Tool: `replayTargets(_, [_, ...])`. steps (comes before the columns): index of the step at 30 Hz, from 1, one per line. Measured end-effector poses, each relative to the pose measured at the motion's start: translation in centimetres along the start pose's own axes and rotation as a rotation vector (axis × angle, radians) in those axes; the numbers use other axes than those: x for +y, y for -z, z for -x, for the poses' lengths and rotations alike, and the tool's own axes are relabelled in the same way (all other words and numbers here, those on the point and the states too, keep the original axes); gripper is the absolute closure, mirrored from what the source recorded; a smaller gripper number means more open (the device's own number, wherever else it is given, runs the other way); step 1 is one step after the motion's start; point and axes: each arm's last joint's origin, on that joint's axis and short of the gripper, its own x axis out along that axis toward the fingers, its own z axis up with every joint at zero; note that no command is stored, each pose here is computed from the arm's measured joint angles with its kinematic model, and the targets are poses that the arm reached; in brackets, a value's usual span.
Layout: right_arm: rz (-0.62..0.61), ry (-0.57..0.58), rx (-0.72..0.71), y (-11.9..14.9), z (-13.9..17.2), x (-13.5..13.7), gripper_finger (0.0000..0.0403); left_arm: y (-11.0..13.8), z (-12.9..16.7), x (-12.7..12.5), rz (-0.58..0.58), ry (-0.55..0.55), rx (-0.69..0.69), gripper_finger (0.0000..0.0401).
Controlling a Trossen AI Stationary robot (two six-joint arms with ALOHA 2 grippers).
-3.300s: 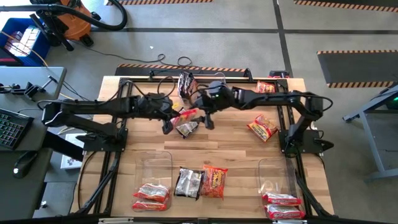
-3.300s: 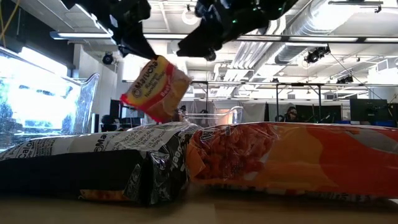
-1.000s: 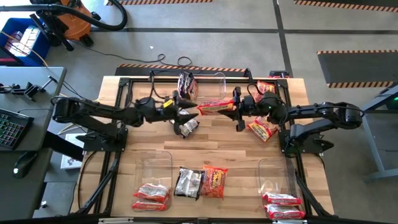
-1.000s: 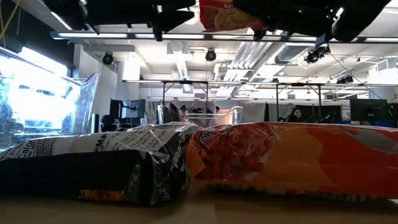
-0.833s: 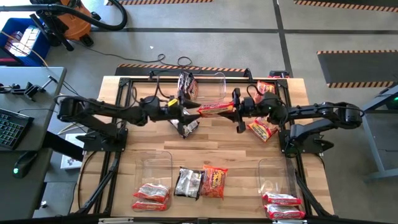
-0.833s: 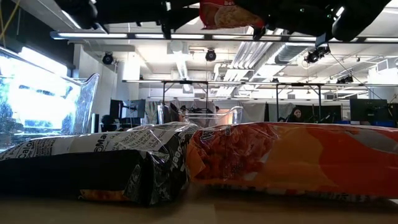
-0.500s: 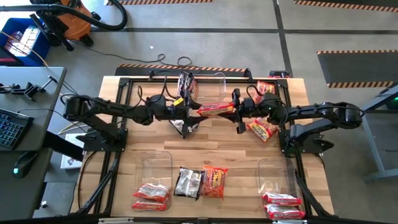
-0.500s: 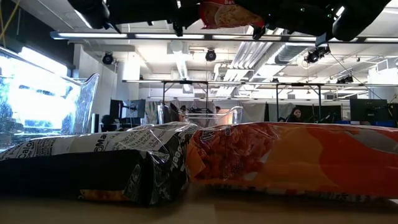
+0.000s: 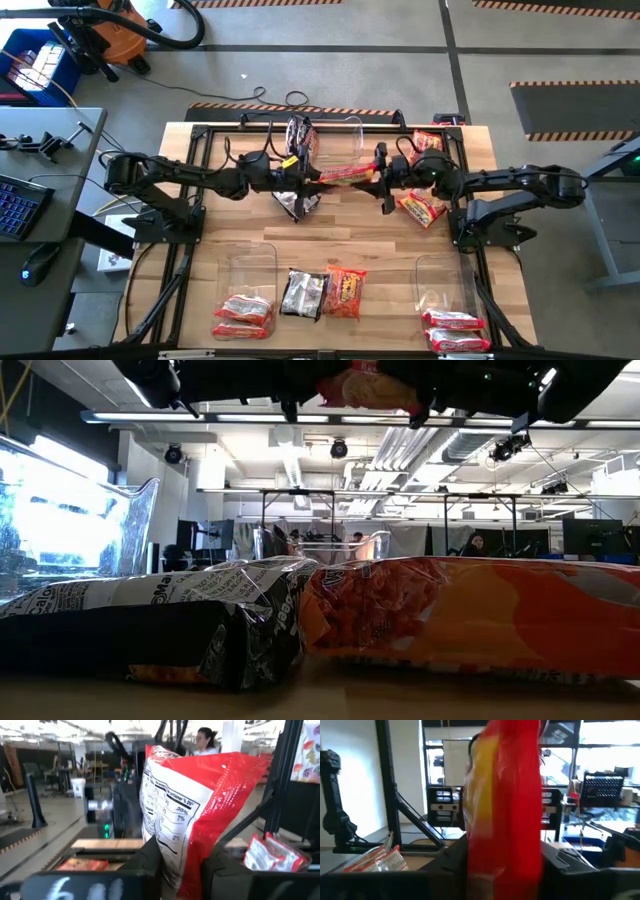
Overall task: Sort Maruchan noodles
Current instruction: Put the left red noodle pack into the bottom right transparent bin
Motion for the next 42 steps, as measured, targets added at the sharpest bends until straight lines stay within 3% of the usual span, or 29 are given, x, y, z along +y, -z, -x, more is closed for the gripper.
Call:
replayTargets(5, [-0.019,0.117,0.101,-2.0,2.2,0.1,0.0210,1.0,0.1,0.0,0.015,-0.006,0.102,0.0363])
replayTargets(10, [-0.009,0.212,0.190,-5.9,3.7,0.7,0.0169,2.2,0.2,0.0,0.033,-0.001,0.222,0.0377])
replayTargets(15, [-0.034,0.187,0.298,-8.5,2.7,1.0,0.0148,2.4,0.3,0.0,0.037,-0.007,0.244,0.0387])
replayTargets(28, [-0.143,0.086,0.869,-8.4,-5.7,-0.1,0.0141,2.7,0.4,0.0,0.058,-0.018,0.280,0.0383])
replayTargets(35, [-0.140,0.021,1.046,-7.5,-9.4,-0.8,0.0141,2.8,0.4,0.0,0.067,-0.020,0.287,0.0383])
replayTargets(42, [-0.164,-0.036,1.197,-5.1,-11.2,-1.2,0.0146,2.8,0.4,0.0,0.068,-0.020,0.286,0.0382])
